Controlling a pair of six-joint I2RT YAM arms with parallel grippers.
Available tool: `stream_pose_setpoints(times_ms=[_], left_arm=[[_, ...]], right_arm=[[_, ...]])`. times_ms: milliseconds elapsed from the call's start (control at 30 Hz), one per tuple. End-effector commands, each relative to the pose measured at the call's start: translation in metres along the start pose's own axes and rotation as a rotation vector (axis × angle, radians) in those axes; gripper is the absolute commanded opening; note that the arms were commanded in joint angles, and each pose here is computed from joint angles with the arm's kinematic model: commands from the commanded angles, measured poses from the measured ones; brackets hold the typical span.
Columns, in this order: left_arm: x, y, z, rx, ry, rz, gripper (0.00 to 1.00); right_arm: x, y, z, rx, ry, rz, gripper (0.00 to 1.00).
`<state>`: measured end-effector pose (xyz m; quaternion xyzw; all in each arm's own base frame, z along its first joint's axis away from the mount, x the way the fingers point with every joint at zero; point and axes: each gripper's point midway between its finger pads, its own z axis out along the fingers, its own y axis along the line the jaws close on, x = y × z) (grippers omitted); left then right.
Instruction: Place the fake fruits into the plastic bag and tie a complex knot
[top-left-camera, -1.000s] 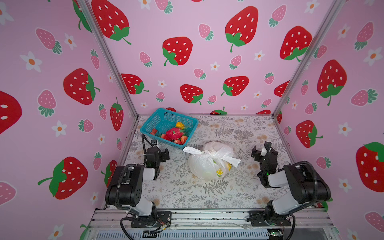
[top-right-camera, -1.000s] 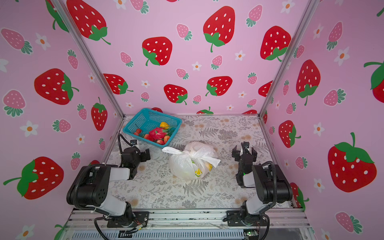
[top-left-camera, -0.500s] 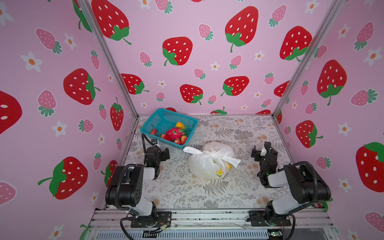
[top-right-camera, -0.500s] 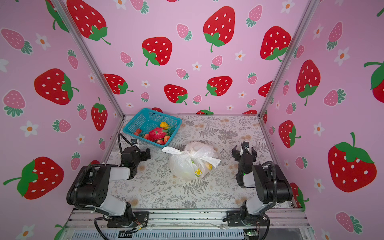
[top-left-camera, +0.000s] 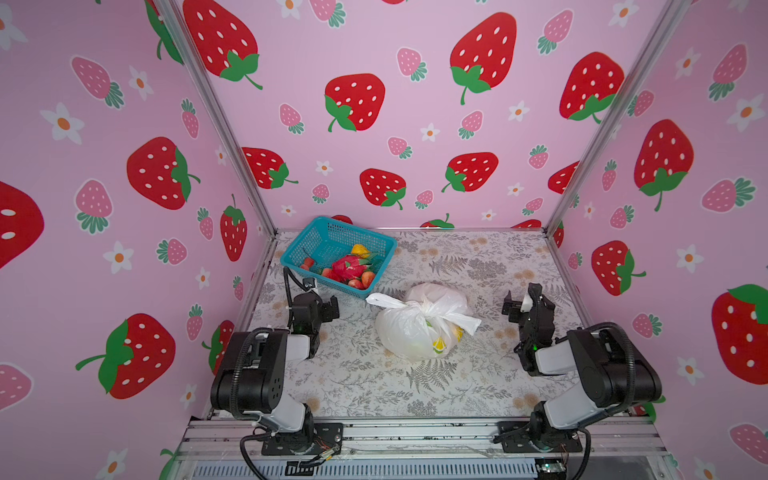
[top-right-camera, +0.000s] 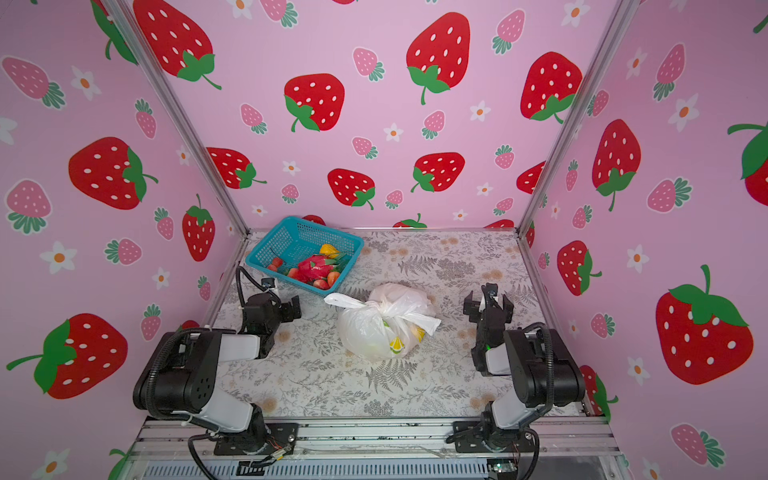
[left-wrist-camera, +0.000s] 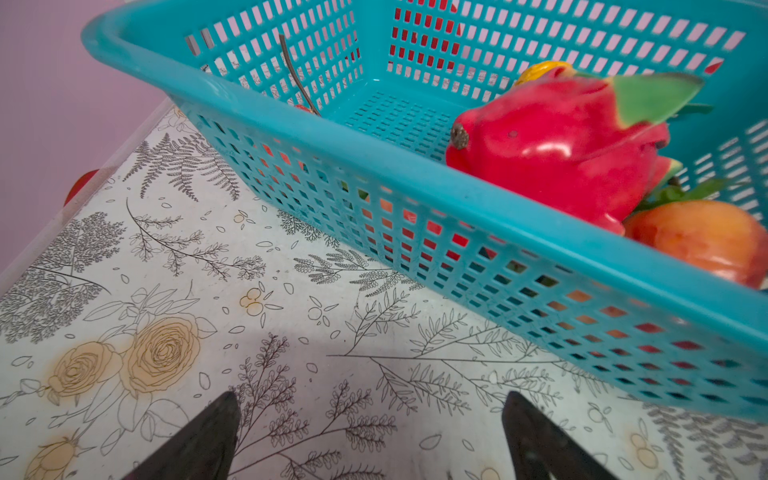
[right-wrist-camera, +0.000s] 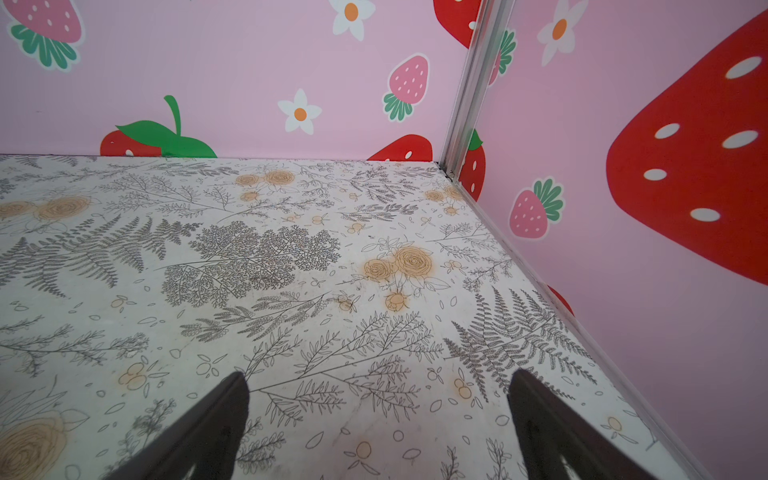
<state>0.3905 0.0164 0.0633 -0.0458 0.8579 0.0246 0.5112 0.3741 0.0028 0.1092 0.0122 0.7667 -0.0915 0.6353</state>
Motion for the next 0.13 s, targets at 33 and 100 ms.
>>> stream_pose_setpoints(times_ms=[33,100], left_arm=[[-0.0251,-0.0035,0.0004,0.010,-0.068,0.010,0.99],[-0.0252,-0.0035,0.0005,0.009,-0.069,0.010,0.99]], right_arm=[[-0.0133,0.0005,0.0033,0.008,-0.043,-0.001,1.00],[-0.0136,0.0000,0.0022,0.009,-0.045,0.000,1.00]])
